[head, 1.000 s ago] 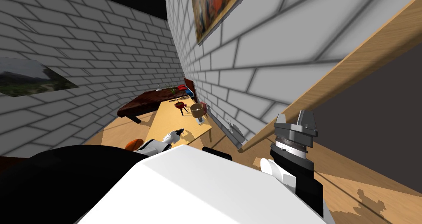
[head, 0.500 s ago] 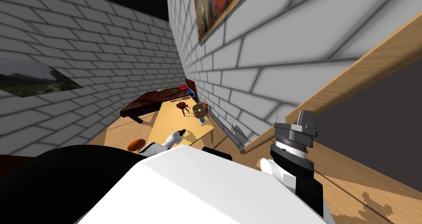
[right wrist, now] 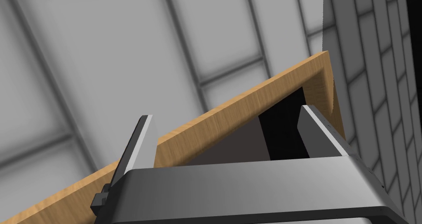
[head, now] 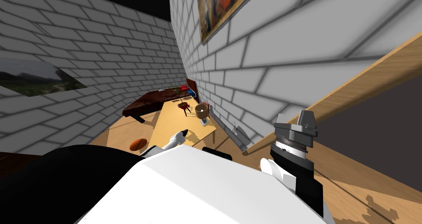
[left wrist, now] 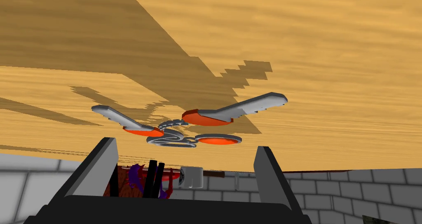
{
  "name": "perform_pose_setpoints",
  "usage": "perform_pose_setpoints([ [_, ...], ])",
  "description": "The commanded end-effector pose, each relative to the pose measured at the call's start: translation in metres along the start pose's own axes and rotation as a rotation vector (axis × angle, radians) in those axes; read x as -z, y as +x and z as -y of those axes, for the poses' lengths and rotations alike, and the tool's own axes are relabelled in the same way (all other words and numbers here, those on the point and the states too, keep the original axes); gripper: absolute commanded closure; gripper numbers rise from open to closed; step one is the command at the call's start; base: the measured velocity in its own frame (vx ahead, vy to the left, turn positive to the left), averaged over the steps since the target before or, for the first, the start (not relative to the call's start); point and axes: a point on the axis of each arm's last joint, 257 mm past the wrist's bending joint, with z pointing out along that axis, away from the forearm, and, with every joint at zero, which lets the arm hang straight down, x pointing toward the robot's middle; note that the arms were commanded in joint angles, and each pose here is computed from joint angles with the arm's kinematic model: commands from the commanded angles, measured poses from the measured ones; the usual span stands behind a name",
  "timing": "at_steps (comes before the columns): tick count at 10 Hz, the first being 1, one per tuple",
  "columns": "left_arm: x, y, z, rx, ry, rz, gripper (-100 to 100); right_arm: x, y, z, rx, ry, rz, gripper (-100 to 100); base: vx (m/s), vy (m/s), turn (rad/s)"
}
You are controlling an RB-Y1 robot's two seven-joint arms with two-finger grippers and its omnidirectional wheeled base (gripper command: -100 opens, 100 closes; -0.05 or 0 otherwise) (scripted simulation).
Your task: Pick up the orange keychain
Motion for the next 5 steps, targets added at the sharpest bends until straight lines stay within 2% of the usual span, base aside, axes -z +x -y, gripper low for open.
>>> perform_pose_setpoints([
  [1, 0.0013, 0.0046, 0.0021, 0.001, -0.001, 0.002, -100, 0.0000, 0.0000, 0.0000, 0.000, 0.000, 0.000, 0, 0.016, 0.066, 0.003],
  [2, 0.0046, 0.0088, 0.0090, 0.003, 0.001, 0.005, -100, 0.0000, 0.0000, 0.0000, 0.000, 0.000, 0.000, 0, 0.013, 0.059, 0.014],
  [4, 0.0035, 0.0083, 0.0084, 0.004, 0.002, 0.004, -100, 0.0000, 0.0000, 0.0000, 0.000, 0.000, 0.000, 0, 0.005, 0.028, 0.002],
  [5, 0.0037, 0.0082, 0.0084, 0.004, 0.001, 0.004, 100, 0.0000, 0.0000, 0.0000, 0.000, 0.000, 0.000, 0, 0.000, 0.000, 0.000],
])
